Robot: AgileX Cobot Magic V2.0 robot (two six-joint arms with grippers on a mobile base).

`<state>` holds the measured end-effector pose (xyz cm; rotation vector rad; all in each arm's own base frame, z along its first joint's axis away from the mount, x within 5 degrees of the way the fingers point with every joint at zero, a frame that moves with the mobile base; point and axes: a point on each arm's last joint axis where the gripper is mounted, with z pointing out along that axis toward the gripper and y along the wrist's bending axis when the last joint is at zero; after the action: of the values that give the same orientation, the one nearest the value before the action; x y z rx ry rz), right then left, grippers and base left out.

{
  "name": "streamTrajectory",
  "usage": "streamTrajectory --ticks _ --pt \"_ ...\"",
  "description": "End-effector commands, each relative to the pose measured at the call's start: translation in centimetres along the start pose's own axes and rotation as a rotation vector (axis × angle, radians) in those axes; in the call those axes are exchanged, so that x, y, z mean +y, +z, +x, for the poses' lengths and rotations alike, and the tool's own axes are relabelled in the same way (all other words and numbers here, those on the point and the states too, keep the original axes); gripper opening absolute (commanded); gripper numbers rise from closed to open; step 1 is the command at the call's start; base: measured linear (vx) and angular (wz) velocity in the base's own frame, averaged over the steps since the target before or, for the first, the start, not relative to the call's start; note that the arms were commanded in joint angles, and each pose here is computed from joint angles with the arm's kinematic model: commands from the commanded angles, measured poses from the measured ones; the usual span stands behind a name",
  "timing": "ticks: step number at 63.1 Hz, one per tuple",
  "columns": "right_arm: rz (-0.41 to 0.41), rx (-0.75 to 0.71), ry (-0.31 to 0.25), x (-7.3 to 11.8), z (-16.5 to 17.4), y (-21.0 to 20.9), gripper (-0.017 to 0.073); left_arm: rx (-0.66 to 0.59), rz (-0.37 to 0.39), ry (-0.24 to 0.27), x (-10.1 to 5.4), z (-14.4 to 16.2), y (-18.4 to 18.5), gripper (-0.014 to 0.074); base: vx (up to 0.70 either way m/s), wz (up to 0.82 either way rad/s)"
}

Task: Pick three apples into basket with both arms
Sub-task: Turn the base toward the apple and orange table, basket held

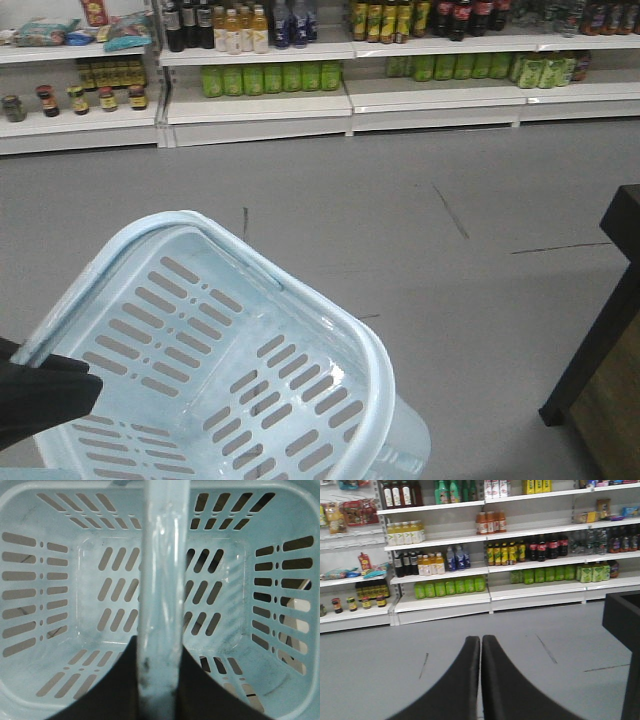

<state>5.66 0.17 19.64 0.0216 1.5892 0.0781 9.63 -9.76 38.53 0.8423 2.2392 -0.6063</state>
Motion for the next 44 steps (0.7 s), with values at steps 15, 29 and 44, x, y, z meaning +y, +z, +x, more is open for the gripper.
streamTrajectory --ticks 15,29,44 --pt "-0.006 -0.075 -0.011 0.06 -0.27 -0.05 -0.0004 -0.118 0.023 -0.013 -0.45 -1.27 -0.9 -0.0006 0.27 -0.53" --pt "-0.006 -0.075 -0.011 0.06 -0.27 -0.05 -0.0004 -0.118 0.023 -0.013 -0.45 -1.27 -0.9 -0.0006 0.23 -0.6" --pt "-0.006 -0.075 -0.011 0.06 -0.27 -0.05 -0.0004 -0.118 0.023 -0.013 -0.45 -1.27 -0.9 -0.0006 0.2 -0.62"
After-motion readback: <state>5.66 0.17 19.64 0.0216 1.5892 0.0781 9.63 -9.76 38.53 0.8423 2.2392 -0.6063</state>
